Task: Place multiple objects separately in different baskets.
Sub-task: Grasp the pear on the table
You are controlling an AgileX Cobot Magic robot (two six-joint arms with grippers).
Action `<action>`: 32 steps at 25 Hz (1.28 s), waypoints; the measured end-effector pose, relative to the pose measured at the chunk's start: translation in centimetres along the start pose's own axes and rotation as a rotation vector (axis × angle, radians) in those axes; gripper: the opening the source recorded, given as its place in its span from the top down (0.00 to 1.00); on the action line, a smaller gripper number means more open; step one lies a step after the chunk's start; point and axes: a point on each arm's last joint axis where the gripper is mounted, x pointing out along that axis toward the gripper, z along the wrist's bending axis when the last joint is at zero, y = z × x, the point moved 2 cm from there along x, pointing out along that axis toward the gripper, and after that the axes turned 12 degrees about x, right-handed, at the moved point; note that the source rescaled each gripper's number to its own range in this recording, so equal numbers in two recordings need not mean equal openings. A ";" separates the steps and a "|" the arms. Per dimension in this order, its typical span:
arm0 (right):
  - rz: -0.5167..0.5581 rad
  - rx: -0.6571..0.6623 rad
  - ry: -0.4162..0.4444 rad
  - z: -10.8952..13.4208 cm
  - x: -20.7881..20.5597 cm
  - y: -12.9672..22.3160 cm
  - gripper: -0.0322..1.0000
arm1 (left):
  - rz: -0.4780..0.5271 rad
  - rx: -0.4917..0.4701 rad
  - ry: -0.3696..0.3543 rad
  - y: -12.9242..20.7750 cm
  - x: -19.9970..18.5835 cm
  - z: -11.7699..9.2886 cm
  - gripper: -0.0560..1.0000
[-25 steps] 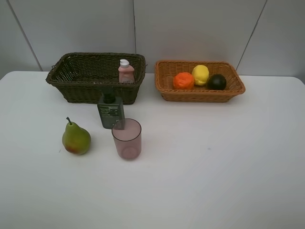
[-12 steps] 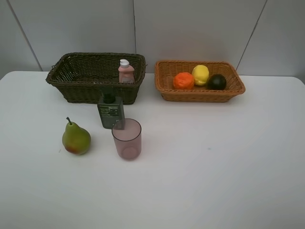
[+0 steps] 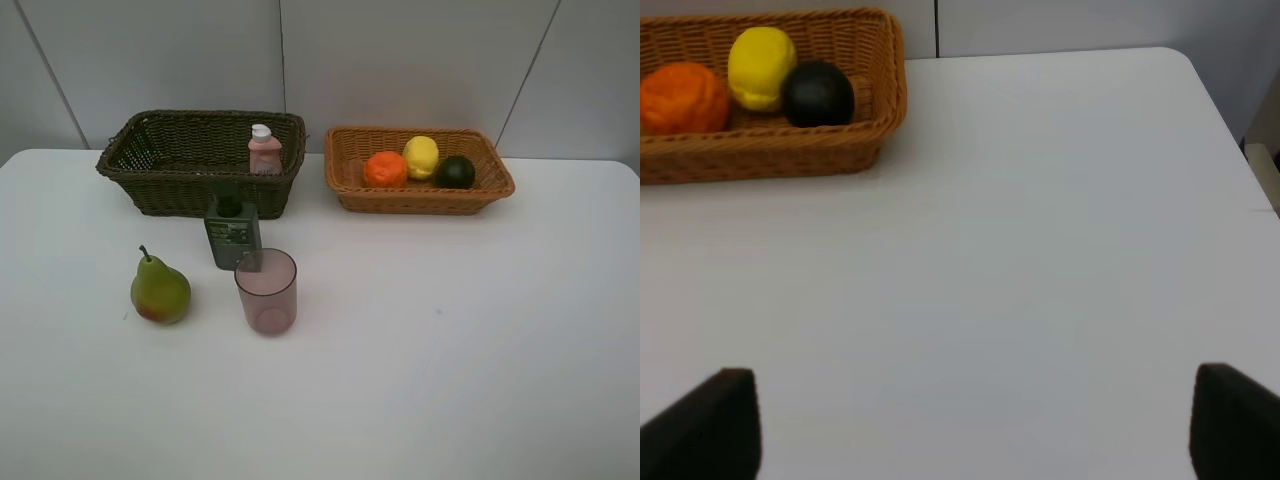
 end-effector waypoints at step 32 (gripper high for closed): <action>0.000 0.000 0.000 0.0 0.0 0.0 0.12 | 0.493 0.255 0.455 -2.3 20.5 -8.0 0.00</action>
